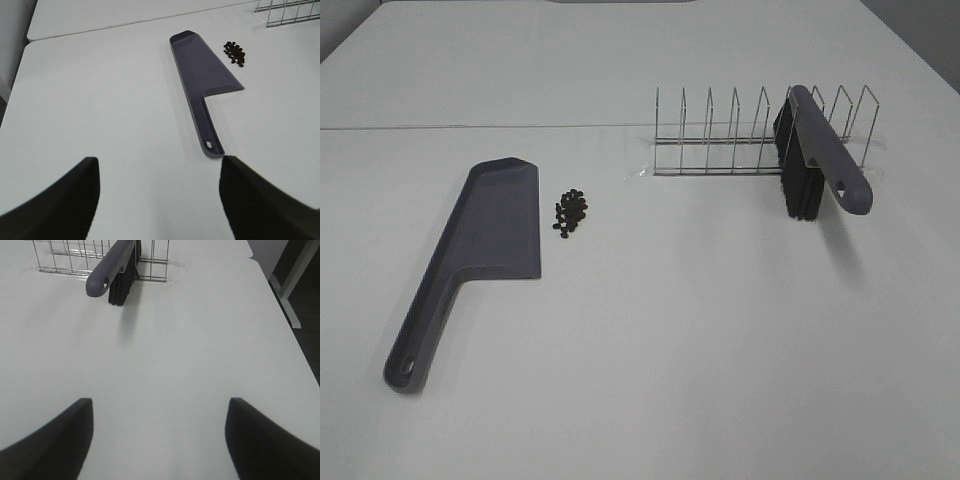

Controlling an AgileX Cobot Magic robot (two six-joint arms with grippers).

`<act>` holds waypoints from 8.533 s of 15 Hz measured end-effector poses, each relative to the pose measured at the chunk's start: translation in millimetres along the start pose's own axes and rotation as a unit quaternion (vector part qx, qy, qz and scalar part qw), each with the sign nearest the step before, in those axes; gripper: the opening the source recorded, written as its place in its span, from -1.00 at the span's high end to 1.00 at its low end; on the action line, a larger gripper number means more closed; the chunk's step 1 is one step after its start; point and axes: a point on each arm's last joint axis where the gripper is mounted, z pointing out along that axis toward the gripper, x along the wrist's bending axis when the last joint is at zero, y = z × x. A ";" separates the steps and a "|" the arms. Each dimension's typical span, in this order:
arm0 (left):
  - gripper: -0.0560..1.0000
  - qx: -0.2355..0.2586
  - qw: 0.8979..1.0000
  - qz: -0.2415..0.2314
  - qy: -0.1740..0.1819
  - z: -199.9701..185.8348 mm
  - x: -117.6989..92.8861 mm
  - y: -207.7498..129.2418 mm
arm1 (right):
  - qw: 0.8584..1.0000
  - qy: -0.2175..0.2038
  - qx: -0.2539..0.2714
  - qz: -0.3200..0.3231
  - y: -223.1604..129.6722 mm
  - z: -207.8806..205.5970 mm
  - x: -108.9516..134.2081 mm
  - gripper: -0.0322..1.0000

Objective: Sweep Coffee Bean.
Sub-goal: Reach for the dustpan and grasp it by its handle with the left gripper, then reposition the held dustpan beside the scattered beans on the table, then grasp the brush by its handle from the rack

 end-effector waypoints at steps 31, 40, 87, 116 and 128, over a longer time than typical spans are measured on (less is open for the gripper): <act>-0.35 0.000 1.000 0.000 0.000 0.0 0.0 0.0 | 1.000 0.000 0.000 0.000 0.0 0.0 0.0 -0.42; -0.35 0.000 1.000 0.000 0.000 0.0 0.0 0.0 | 1.000 0.000 0.000 0.000 0.0 0.0 0.0 -0.42; -0.38 0.465 0.881 -0.082 -0.024 365.9 -40.9 43.6 | 1.000 -0.001 0.000 -0.001 0.0 0.0 -0.2 -0.42; 0.22 0.351 0.931 -0.105 0.000 341.0 -34.0 93.6 | 1.000 0.009 0.004 0.006 9.8 4.2 0.9 -0.42; 0.22 0.342 0.936 -0.085 -0.007 341.5 -33.8 95.3 | 0.988 0.088 0.118 0.040 182.7 196.1 -2.5 0.00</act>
